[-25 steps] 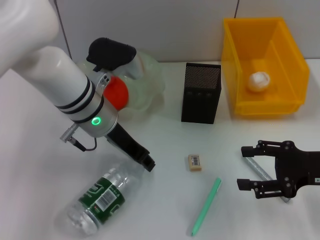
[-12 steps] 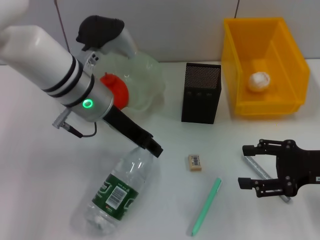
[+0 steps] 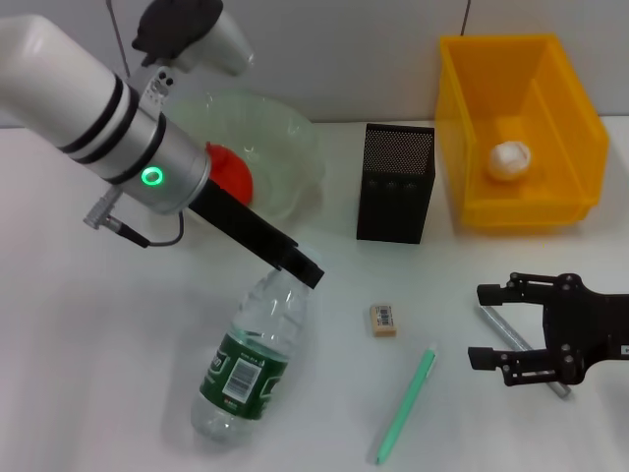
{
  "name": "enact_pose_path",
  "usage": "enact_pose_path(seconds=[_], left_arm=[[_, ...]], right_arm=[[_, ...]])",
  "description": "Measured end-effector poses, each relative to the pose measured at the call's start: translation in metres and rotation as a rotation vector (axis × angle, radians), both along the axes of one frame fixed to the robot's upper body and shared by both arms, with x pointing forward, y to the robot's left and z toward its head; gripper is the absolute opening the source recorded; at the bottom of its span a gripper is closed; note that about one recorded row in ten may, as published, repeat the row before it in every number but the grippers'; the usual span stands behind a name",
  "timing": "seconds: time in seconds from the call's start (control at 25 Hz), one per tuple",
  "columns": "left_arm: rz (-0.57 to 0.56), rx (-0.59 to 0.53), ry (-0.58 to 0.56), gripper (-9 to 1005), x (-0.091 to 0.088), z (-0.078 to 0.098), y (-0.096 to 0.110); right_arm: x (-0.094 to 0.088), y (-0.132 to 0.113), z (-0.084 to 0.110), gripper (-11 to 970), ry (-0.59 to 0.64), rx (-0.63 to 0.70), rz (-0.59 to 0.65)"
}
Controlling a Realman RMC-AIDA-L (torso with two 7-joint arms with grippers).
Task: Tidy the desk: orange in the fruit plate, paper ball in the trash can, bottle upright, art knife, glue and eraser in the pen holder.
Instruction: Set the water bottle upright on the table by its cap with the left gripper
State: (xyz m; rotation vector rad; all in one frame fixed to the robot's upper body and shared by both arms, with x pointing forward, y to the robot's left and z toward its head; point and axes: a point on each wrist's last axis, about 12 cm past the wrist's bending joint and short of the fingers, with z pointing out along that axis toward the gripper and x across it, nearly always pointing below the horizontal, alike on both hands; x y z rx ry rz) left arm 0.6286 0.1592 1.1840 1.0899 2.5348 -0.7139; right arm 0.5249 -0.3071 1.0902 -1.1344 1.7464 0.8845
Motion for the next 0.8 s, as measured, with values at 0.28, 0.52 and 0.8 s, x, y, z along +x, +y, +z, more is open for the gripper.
enact_pose_path(seconds=[0.28,0.52,0.8], left_arm=[[-0.023,-0.008,-0.037,464,-0.001,0.015,0.008],[-0.019,-0.011,-0.08,468,0.0,0.03,0.023],[-0.027,-0.006,-0.103,473,-0.002,0.041,0.029]], right_arm=[[0.002,0.0,0.002,825,0.003,0.006,-0.008],[0.002,0.0,0.002,825,0.011,0.008,-0.015],[0.002,0.0,0.001,826,0.026,0.016,-0.024]])
